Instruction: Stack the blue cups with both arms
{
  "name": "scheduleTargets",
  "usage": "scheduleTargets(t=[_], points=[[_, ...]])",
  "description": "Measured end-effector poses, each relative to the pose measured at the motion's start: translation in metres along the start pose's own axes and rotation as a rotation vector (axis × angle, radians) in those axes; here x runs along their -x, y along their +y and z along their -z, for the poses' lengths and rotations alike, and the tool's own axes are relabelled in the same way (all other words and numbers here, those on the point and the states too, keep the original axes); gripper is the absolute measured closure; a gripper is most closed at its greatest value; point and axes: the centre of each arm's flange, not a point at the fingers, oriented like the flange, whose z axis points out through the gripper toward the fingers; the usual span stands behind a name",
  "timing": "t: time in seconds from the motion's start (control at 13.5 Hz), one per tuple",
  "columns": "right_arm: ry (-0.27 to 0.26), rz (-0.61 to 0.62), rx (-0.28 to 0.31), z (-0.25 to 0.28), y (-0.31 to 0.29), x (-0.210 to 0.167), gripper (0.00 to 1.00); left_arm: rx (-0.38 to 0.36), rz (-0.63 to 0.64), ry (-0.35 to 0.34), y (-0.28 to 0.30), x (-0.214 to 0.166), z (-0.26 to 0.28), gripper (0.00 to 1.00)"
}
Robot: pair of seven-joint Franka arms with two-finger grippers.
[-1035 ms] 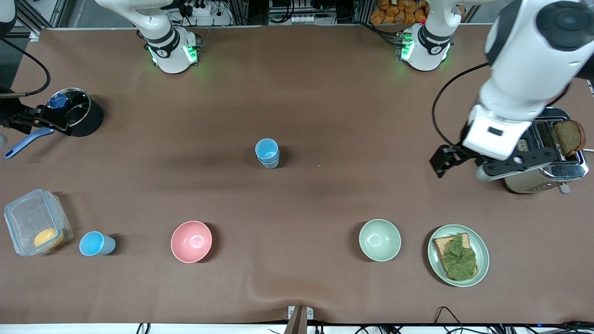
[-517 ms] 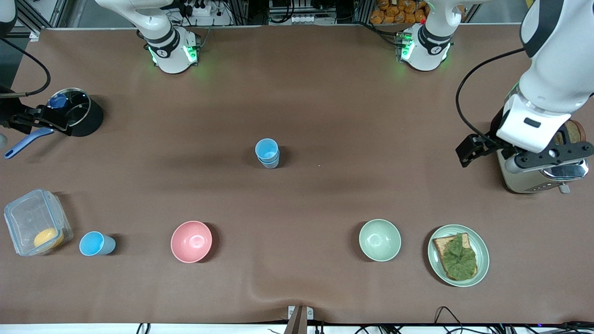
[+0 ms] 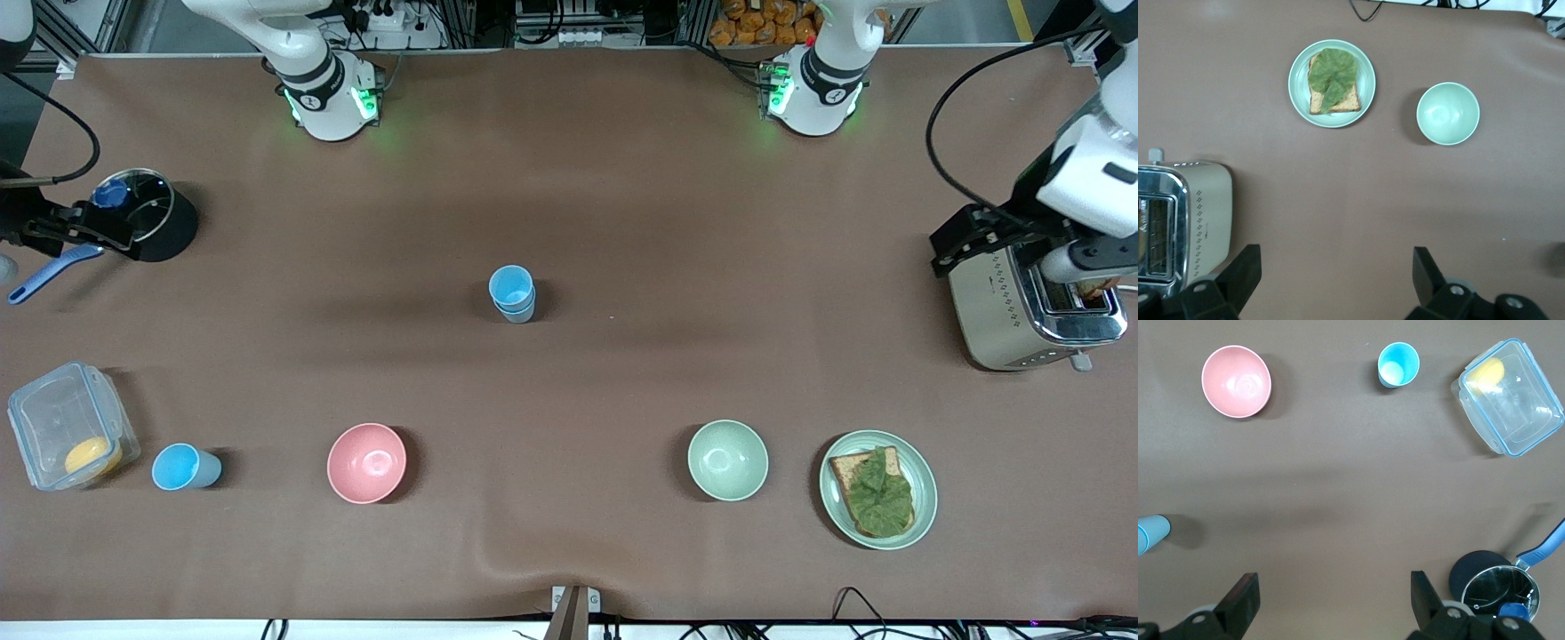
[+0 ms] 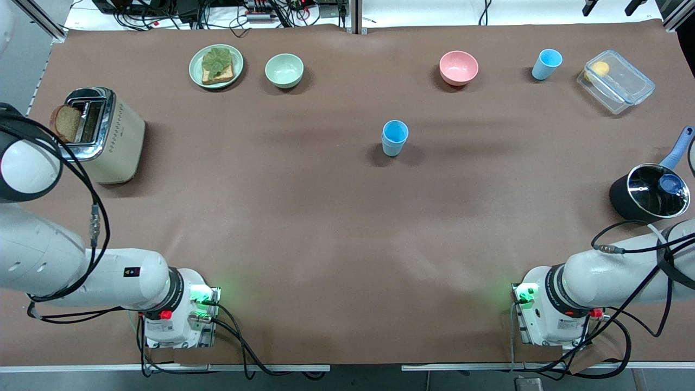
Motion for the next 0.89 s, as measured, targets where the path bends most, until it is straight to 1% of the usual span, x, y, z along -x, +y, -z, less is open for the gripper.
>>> scheduleTargets(t=[0.22, 0.59, 0.89], points=[[0.0, 0.0, 0.0, 0.0, 0.0, 0.0, 0.0, 0.012, 0.0, 0.0, -0.002, 0.002, 0.005, 0.0], [0.0, 0.0, 0.0, 0.0, 0.0, 0.0, 0.0, 0.023, -0.042, -0.004, -0.02, 0.004, 0.011, 0.0], [0.0, 0.0, 0.0, 0.0, 0.0, 0.0, 0.0, 0.024, -0.065, 0.001, -0.017, 0.006, 0.014, 0.0]])
